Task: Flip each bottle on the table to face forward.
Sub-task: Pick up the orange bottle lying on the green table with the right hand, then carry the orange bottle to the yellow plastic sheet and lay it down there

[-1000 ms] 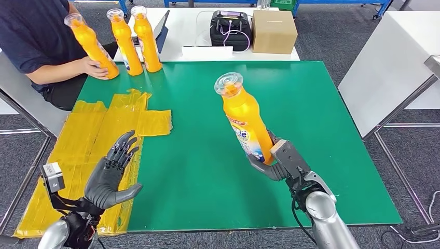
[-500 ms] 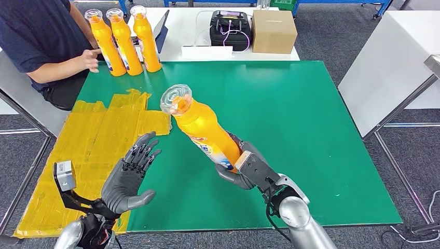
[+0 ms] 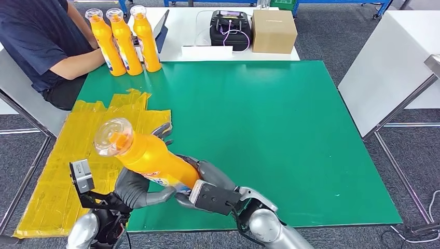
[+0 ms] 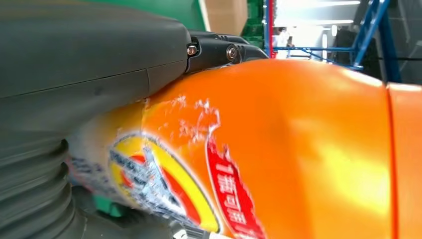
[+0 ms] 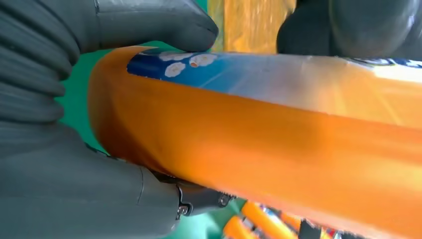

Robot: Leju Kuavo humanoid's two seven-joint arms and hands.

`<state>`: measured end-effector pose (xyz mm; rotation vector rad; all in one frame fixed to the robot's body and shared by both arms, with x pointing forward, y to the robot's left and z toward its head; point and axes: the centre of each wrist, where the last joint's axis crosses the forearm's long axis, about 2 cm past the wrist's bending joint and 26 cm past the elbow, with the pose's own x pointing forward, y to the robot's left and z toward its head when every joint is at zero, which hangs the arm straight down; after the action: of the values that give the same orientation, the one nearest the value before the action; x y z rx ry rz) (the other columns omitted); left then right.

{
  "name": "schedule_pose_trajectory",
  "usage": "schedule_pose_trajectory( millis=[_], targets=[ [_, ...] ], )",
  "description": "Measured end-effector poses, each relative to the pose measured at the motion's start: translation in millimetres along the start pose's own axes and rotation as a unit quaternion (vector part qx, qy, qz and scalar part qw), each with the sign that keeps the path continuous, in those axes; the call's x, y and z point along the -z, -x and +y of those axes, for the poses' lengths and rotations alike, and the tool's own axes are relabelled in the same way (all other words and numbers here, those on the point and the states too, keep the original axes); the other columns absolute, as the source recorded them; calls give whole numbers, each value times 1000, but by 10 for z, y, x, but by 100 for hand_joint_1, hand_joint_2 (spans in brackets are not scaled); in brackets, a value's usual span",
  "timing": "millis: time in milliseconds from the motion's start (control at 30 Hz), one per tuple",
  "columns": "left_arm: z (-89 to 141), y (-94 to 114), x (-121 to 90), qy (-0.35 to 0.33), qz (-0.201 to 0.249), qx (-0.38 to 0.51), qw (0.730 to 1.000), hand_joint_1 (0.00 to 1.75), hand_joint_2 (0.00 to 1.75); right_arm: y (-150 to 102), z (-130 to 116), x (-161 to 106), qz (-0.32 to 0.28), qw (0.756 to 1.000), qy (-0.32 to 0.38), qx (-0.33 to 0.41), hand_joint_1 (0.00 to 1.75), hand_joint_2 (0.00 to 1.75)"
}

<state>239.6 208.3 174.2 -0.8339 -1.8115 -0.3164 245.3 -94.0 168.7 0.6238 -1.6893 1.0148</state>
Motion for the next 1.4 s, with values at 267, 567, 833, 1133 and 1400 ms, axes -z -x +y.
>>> schedule_pose_trajectory(
  millis=[267,567,833,1133,1400],
  targets=[
    [-47,-35,107,15,-6,11,1000,134,175,10,157,82,0,999,-31,11,175,175],
    [-63,-29,107,26,-10,5,1000,175,175,58,162,70,1,999,-32,15,175,175],
    [-67,-28,107,29,-15,4,999,175,175,79,176,50,2,999,-31,10,175,175],
    [-75,-20,101,29,-16,6,999,175,175,96,200,26,4,1000,-25,6,175,175],
    [-62,-37,113,-15,-12,136,991,175,175,121,209,-75,33,999,17,-25,0,0]
  ],
)
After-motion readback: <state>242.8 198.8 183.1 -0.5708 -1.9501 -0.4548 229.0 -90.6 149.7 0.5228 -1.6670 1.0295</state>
